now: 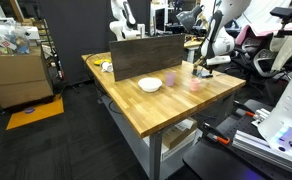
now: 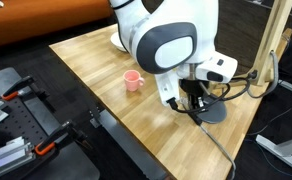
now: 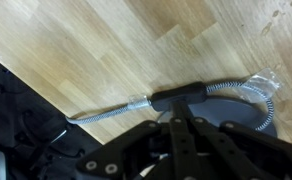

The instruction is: Turn the lamp on.

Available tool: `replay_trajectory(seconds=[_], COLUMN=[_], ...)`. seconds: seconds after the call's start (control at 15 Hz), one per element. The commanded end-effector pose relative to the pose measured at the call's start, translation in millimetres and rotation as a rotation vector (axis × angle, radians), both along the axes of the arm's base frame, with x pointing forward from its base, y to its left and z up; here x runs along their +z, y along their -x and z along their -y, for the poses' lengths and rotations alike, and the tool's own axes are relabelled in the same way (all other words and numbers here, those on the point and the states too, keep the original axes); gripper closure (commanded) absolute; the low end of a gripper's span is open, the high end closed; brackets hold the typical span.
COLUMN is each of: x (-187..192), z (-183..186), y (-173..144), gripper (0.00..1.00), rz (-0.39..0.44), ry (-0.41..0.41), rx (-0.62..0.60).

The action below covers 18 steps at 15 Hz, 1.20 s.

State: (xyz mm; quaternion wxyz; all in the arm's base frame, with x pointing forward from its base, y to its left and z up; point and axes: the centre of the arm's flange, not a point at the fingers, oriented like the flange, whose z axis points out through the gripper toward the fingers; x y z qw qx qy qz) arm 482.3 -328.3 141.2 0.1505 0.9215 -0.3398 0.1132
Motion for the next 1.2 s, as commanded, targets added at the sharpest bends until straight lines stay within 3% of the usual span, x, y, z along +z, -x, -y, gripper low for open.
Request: replay_trajectory(seconds=[0.0, 1.13], x=[-4, -21], z=[2, 5], y=[-2, -18], gripper=[1.0, 1.0], rz=[0.004, -0.003], ry=[0.012, 0.021], rx=[0.01, 0.04])
